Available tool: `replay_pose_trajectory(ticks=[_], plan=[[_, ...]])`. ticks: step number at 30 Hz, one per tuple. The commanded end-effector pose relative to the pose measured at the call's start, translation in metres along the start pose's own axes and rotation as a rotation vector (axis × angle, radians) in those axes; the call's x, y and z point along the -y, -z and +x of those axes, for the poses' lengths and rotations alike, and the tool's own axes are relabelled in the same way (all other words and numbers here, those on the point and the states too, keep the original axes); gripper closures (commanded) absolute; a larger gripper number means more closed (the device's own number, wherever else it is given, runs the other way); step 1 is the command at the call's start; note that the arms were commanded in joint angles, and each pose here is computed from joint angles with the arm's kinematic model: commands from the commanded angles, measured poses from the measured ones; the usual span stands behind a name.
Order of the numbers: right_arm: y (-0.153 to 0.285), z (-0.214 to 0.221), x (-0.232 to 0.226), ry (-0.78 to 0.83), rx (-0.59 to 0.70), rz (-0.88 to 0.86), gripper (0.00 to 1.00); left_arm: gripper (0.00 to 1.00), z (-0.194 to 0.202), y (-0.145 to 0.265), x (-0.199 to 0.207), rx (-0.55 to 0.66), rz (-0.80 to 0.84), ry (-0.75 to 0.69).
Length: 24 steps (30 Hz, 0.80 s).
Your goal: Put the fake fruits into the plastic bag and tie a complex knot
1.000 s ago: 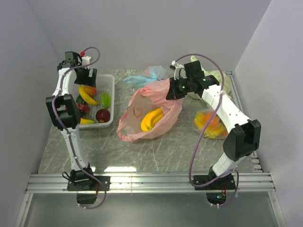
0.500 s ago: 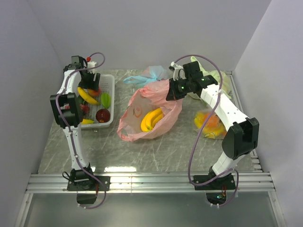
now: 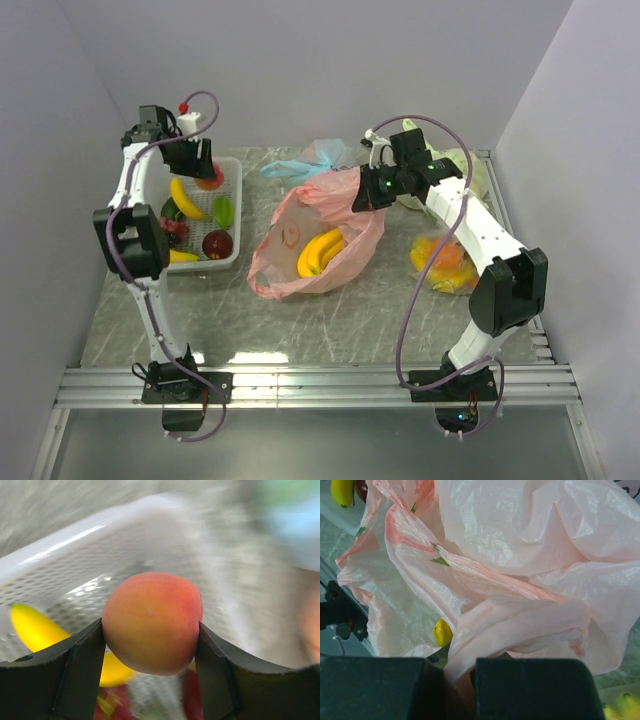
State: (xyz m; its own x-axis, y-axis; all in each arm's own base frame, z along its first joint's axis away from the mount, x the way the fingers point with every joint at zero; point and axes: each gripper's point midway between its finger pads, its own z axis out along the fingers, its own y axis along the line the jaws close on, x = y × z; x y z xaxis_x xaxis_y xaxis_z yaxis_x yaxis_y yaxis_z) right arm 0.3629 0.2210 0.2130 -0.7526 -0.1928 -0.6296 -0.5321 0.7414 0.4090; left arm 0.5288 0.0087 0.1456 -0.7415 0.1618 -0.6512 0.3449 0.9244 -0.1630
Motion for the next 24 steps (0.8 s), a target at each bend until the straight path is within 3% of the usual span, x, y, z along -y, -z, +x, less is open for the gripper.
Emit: replay_pose_trajectory(ticks=[1,5,9,13,17,20,23,24], plan=[[0.013,-0.024,-0.012,-0.028,0.074,-0.056,1.00,0.61,-0.053,0.100,0.104,0.241,0.296,-0.149],[0.017,-0.033,-0.018,-0.061,0.111,-0.107,1.00,0.62,-0.033,0.145,0.192,0.274,0.489,-0.272],[0.019,-0.040,-0.020,-0.117,0.127,-0.135,1.00,0.63,0.000,0.148,0.266,0.233,0.604,-0.435],[0.021,-0.047,-0.023,-0.147,0.138,-0.167,1.00,0.64,0.025,0.131,0.322,0.172,0.697,-0.521],[0.024,-0.050,-0.026,-0.173,0.152,-0.201,1.00,0.60,0.035,0.084,0.345,0.090,0.707,-0.533],[0.026,-0.049,-0.031,-0.211,0.152,-0.247,1.00,0.37,0.015,0.046,0.350,0.132,0.612,-0.500],[0.024,-0.047,-0.029,-0.234,0.142,-0.254,1.00,0.09,-0.017,0.041,0.347,0.204,0.537,-0.425],[0.024,-0.046,-0.027,-0.235,0.141,-0.251,1.00,0.07,-0.024,0.046,0.345,0.223,0.531,-0.426]])
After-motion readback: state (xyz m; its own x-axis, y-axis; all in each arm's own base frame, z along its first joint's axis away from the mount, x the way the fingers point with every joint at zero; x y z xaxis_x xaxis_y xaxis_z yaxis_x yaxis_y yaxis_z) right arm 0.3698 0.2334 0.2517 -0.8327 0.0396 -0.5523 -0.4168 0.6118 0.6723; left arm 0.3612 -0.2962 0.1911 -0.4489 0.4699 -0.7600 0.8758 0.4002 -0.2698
